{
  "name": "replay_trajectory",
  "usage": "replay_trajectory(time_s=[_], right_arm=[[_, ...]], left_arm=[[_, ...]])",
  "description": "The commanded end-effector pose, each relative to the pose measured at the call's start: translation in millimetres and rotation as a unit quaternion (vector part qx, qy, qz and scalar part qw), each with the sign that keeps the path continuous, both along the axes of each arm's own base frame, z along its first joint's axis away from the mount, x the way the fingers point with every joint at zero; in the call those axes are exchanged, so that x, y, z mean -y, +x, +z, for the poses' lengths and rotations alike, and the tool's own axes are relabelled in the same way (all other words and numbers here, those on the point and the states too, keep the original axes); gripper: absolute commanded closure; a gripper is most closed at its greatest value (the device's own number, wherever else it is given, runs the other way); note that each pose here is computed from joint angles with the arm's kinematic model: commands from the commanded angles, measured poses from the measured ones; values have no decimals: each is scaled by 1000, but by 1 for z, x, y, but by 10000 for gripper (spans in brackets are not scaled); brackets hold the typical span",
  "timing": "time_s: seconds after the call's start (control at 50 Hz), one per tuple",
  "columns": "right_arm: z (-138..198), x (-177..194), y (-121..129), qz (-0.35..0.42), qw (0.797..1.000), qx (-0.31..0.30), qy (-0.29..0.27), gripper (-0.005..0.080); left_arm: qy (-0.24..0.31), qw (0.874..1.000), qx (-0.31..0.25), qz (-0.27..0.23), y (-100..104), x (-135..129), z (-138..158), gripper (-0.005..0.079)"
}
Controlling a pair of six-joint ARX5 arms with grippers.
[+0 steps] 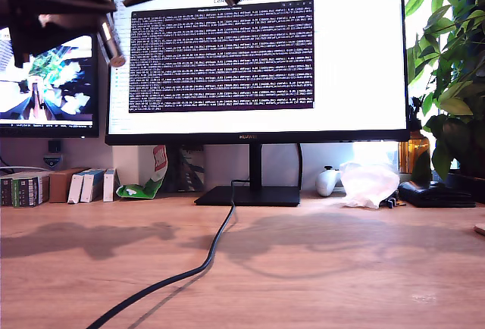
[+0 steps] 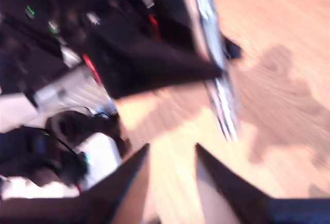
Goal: Pick the metallic laser pointer with your right arm, pass it to your left arm, then place it down to the left side of the table
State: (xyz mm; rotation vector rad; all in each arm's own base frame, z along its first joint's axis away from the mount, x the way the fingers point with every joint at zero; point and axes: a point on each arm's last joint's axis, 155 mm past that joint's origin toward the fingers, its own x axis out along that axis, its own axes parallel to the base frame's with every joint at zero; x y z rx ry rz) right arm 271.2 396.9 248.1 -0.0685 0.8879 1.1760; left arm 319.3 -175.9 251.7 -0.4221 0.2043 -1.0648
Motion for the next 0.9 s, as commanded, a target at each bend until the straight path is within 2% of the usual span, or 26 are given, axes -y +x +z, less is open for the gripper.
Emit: replay_trajectory(time_s=[0.0, 0.08, 0.4, 0.88], right_arm=[[-2, 7, 9, -8, 1000, 18, -11, 692], [-5, 14, 22, -28, 999, 38, -25, 767], [-12, 62, 84, -124, 980, 122, -100, 765], [-12, 151, 153, -225, 951, 158, -142, 765]], left_arm=[[8, 1000, 21, -1, 1, -1, 3, 767], [13, 999, 31, -3, 0, 0, 3, 767], [39, 998, 44, -2, 1, -1, -7, 767], [106, 993, 32, 49, 16, -12, -43, 767]])
